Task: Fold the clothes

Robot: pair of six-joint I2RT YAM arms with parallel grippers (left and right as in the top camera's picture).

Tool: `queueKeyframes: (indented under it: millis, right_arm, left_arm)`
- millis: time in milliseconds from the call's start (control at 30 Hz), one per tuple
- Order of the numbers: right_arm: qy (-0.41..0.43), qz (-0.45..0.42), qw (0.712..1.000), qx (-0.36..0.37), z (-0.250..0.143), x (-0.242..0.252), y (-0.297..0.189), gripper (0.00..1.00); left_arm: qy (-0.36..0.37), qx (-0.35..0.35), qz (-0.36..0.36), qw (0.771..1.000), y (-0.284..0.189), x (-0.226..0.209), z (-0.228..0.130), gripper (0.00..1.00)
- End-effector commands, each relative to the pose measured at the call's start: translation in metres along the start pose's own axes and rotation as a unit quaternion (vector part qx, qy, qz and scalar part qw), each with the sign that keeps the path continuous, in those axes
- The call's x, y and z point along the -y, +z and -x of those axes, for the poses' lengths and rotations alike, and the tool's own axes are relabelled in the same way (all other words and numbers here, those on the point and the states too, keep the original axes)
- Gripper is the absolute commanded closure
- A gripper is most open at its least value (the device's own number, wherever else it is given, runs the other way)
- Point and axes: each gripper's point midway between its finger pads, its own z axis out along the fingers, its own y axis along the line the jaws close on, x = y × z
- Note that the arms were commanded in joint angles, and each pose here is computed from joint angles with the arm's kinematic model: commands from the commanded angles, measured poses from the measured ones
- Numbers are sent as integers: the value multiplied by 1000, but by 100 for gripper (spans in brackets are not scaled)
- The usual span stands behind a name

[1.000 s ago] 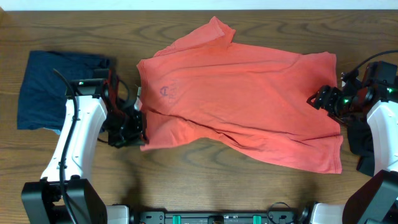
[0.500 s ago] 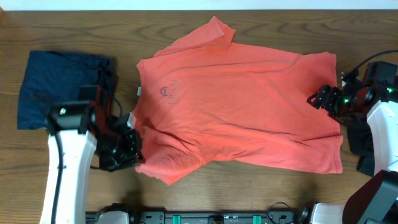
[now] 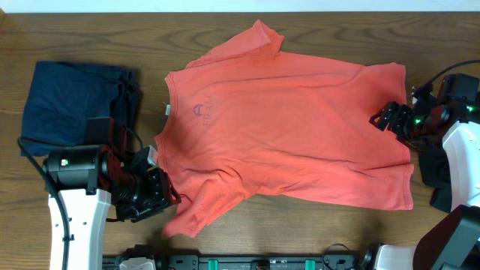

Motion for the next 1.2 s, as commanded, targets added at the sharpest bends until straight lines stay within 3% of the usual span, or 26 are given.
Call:
queueKeyframes:
  millis: [0, 133, 233, 267, 333, 367, 500, 600, 800, 967, 1167]
  right_arm:
    - [-15, -1, 1000, 14, 6, -4, -7, 13]
    - [-15, -25, 999, 18, 7, 4, -7, 11]
    - [-13, -34, 999, 16, 6, 7, -7, 11]
    - [-13, -34, 999, 14, 5, 7, -7, 13]
    - [-11, -34, 999, 11, 4, 7, -7, 19]
    - [-11, -34, 999, 10, 3, 8, -7, 21]
    - [-9, -35, 999, 3, -1, 8, -7, 31]
    - [-7, -35, 999, -3, -4, 8, -7, 44]
    - [-7, -35, 999, -4, -4, 8, -7, 61]
    - [-7, -36, 999, -6, -5, 8, -6, 64]
    - [-5, -37, 999, -11, -10, 11, -1, 64]
  left_arm:
    - [-10, -14, 1, 1000, -2, 0, -8, 53]
    - [27, 67, -15, 997, -4, 10, 35, 52]
    - [52, 150, 13, 987, -10, 6, 79, 54]
    - [58, 180, 27, 982, -11, 3, 97, 61]
    - [71, 219, 40, 972, -10, 2, 126, 88]
    - [84, 229, 40, 969, -7, 3, 138, 94]
    - [107, 233, 42, 966, 22, 0, 178, 94]
    - [130, 199, 51, 970, 55, -4, 198, 94]
    - [152, 141, 67, 976, 121, -19, 230, 94]
    - [147, 134, 72, 977, 155, -32, 252, 94]
    - [101, 152, 181, 966, 167, -78, 273, 94]
